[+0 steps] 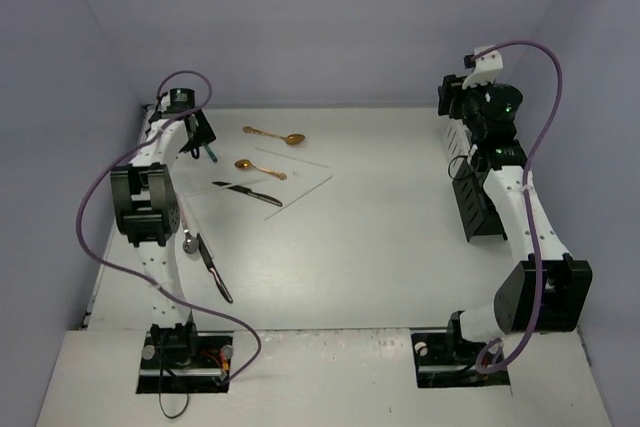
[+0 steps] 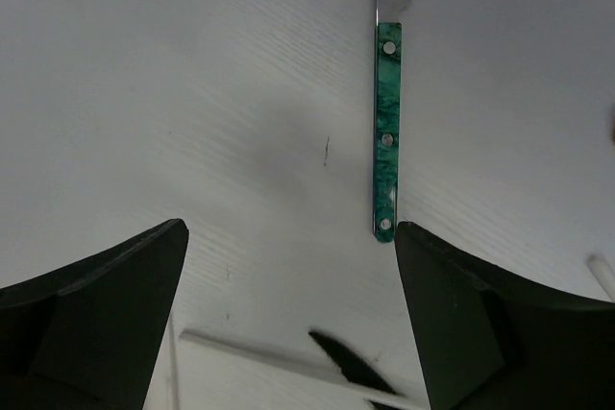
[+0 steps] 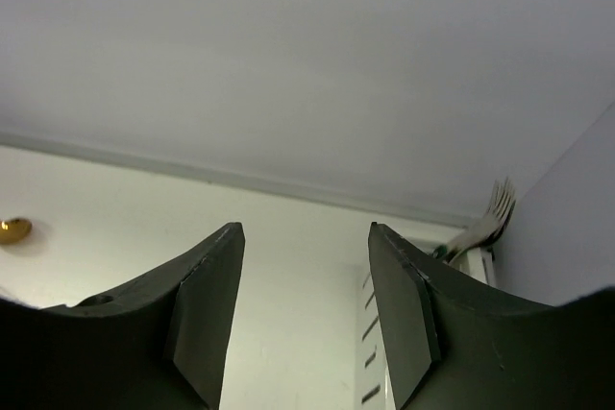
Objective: Sort the eating utensils into containers
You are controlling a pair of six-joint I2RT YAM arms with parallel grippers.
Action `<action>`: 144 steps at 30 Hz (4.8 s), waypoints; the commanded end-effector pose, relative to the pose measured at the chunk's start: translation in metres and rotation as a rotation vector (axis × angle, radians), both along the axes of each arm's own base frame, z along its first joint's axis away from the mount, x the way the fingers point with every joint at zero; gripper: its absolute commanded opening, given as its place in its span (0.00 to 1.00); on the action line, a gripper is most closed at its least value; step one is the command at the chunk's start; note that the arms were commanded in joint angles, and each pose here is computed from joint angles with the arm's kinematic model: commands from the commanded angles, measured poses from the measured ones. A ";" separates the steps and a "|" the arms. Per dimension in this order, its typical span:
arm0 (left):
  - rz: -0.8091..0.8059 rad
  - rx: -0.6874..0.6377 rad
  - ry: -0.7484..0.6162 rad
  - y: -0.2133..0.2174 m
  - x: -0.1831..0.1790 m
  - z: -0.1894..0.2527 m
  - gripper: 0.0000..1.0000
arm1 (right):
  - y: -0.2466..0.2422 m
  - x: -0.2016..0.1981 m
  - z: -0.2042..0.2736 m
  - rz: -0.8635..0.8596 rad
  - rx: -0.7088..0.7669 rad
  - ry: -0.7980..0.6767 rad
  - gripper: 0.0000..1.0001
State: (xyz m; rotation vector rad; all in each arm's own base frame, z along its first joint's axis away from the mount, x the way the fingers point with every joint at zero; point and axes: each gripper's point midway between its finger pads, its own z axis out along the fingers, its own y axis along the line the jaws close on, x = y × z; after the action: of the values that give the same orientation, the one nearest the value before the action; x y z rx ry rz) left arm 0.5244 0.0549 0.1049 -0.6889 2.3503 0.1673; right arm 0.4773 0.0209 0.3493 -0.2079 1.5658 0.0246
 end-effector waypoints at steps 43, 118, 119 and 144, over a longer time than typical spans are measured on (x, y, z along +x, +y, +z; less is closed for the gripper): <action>-0.136 -0.149 -0.070 -0.035 0.018 0.046 0.00 | 0.060 -0.020 0.026 0.248 0.149 0.030 0.41; -0.856 0.181 -0.489 -0.191 -0.169 0.219 0.88 | 0.161 -0.025 0.099 0.529 0.577 0.145 0.00; -0.843 0.167 -0.469 -0.187 -0.167 0.216 0.88 | 0.140 -0.025 0.103 0.488 0.505 0.115 0.00; -0.840 0.088 -0.388 -0.197 -0.133 0.171 0.88 | -0.120 0.022 0.036 -0.087 -0.074 0.176 0.00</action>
State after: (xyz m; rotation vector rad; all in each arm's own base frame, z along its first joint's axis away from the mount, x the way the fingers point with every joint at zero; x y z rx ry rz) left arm 0.3798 -0.1390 0.2519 0.3455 2.1415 -0.2096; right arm 0.4840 -0.0923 0.3568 -0.2021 1.8495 -0.0946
